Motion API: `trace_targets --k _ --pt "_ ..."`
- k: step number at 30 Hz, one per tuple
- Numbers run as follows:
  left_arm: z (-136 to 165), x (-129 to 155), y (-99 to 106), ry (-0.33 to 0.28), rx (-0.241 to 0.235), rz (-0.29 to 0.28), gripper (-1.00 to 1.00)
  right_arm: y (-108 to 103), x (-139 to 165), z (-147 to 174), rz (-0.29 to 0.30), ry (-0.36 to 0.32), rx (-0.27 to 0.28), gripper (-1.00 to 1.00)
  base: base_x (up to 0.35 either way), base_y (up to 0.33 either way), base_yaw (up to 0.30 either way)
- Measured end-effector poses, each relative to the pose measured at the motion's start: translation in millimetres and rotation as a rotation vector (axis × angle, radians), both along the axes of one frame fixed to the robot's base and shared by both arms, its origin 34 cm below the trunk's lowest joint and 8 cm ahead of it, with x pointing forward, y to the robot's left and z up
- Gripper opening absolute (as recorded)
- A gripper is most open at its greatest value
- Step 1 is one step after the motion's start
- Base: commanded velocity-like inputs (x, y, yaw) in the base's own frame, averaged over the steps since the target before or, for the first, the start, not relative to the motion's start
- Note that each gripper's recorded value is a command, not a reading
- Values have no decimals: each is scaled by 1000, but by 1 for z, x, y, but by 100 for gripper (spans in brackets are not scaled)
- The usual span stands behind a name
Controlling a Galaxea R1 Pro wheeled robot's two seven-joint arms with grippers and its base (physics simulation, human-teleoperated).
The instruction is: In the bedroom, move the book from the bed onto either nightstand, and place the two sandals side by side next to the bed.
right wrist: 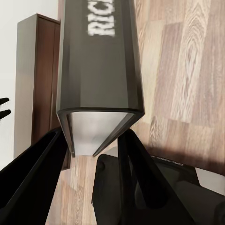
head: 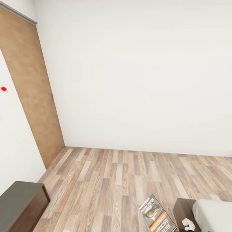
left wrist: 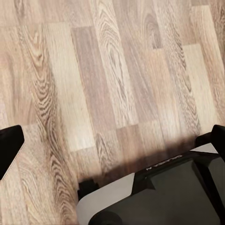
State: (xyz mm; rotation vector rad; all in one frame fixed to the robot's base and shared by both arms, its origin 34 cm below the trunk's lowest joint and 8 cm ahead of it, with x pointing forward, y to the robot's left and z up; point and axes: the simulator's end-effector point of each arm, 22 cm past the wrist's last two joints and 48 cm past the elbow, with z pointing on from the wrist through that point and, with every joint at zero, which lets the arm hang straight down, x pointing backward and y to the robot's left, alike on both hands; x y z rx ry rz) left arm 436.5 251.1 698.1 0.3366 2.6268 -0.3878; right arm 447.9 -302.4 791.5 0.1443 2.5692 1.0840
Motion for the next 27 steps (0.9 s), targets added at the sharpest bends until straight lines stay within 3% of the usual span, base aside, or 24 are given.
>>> trace_targets --k 27 --pt "0 0 0 1 1 1 100 0 0 0 0 1 0 -100 320 0 0"
